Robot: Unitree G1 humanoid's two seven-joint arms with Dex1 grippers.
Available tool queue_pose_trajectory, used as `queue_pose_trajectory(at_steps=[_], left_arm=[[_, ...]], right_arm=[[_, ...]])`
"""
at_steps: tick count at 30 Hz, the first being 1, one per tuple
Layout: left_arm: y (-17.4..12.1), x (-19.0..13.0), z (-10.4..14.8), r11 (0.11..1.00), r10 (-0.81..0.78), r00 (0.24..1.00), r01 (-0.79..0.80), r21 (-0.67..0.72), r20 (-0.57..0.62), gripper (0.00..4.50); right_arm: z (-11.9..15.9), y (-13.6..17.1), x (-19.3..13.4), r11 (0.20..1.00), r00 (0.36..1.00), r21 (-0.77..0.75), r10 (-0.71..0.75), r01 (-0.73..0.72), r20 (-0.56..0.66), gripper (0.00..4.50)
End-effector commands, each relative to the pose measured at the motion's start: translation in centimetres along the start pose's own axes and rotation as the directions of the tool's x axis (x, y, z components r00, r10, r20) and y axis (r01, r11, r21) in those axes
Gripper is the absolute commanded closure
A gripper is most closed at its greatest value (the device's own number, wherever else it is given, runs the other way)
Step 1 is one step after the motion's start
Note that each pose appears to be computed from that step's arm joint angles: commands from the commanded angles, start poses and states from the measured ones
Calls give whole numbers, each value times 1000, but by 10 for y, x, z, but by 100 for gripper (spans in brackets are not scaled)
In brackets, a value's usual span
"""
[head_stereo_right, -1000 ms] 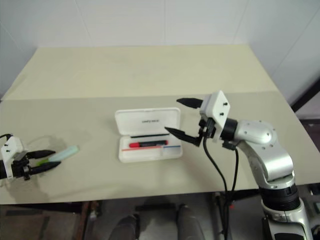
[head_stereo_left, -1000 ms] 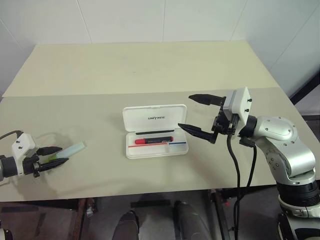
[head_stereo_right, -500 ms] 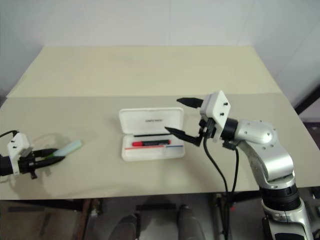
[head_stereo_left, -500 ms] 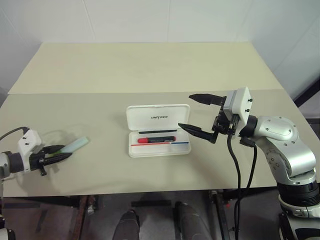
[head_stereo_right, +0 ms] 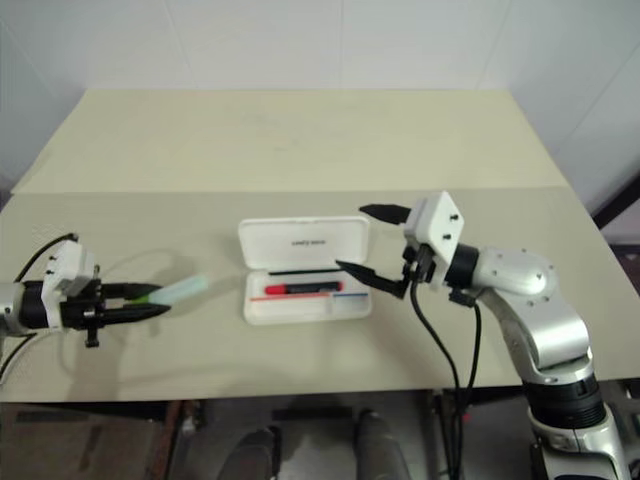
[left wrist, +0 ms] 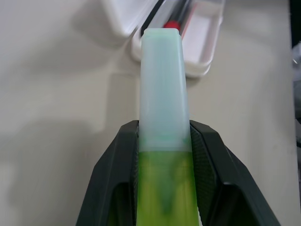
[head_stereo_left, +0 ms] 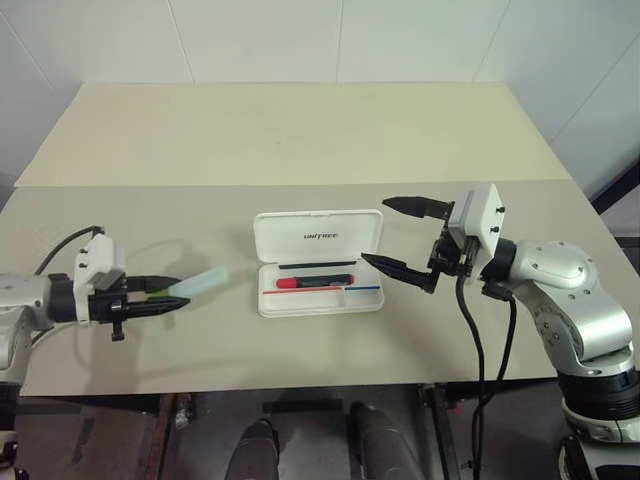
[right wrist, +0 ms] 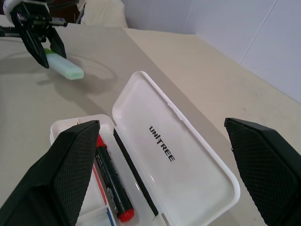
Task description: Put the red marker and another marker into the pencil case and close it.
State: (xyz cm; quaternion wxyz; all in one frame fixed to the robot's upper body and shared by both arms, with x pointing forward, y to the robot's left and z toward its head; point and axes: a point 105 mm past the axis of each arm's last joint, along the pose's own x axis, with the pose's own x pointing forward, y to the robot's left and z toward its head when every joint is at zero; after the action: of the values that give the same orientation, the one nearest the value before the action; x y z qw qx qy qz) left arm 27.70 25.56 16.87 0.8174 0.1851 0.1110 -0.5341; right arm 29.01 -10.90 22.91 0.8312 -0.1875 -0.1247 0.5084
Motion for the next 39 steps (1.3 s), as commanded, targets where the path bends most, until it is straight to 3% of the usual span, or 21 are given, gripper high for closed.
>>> queue_pose_trajectory(at_steps=[1,14,25,39], left_arm=[[-4,21,20,993,-81,996,79,84,29,346],[-20,75,33,948,-286,958,278,156,32,346],[-17,118,50,952,-244,969,234,198,25,346],[-24,139,58,943,-264,965,257,213,4,346]], right_arm=[[5,-3,-12,999,999,-37,-36,36,0,0],[-9,28,-53,1000,991,12,13,-12,-131,0],[-10,40,-65,997,989,75,-11,23,-150,0],[-13,41,-66,997,986,81,20,-6,-168,0]])
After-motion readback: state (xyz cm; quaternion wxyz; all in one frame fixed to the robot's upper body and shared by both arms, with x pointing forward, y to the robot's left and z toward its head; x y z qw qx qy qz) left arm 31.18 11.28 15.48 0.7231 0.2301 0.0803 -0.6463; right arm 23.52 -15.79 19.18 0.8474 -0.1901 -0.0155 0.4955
